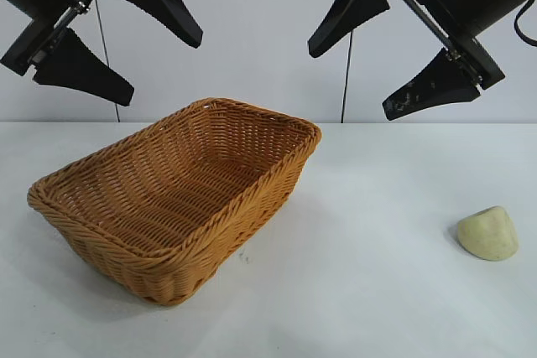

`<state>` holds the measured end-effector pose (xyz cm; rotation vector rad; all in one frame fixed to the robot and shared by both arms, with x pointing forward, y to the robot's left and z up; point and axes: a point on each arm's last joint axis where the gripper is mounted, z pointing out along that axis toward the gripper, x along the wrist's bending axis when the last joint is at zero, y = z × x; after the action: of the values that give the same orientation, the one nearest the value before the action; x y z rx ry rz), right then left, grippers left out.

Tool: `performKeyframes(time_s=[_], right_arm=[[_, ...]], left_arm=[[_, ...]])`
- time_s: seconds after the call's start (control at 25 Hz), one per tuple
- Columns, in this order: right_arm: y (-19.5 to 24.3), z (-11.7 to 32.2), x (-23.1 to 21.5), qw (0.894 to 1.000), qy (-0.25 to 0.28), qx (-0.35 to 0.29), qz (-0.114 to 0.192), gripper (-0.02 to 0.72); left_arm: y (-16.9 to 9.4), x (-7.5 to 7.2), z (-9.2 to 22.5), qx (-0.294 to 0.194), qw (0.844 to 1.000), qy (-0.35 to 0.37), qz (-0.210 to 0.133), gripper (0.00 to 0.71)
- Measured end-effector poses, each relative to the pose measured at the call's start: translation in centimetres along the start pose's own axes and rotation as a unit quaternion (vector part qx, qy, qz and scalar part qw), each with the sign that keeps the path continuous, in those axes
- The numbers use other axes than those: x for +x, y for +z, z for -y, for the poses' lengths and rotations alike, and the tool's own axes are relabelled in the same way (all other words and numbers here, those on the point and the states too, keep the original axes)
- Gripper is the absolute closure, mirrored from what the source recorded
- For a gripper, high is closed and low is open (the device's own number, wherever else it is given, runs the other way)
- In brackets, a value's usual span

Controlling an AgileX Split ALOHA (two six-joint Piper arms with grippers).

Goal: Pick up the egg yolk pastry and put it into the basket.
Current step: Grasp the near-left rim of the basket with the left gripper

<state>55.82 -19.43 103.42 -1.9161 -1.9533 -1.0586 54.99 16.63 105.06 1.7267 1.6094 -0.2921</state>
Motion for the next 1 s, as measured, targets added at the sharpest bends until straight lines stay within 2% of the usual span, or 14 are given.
performKeyframes(time_s=[0.16,0.28,0.52,0.76,1.0], right_arm=[[0.0,0.0,0.0,1.0,0.0,0.0,0.0,0.008],[0.0,0.0,0.0,1.0,0.0,0.0,0.0,0.008],[0.0,0.0,0.0,1.0,0.0,0.0,0.0,0.008],[0.0,0.0,0.0,1.0,0.0,0.0,0.0,0.008],[0.0,0.0,0.0,1.0,0.0,0.0,0.0,0.008]], left_arm=[[-1.7,0.1,0.0,-0.01,1.0,0.013,-0.013,0.046],[-3.2,0.0,0.3,-0.015,0.999,0.023,-0.04,0.046],[-5.6,-0.4,2.1,-0.015,0.997,-0.001,-0.078,0.046],[-6.8,0.7,6.0,-0.015,0.992,-0.075,-0.102,0.046],[-6.5,1.9,7.6,-0.055,0.98,-0.157,-0.109,0.046]])
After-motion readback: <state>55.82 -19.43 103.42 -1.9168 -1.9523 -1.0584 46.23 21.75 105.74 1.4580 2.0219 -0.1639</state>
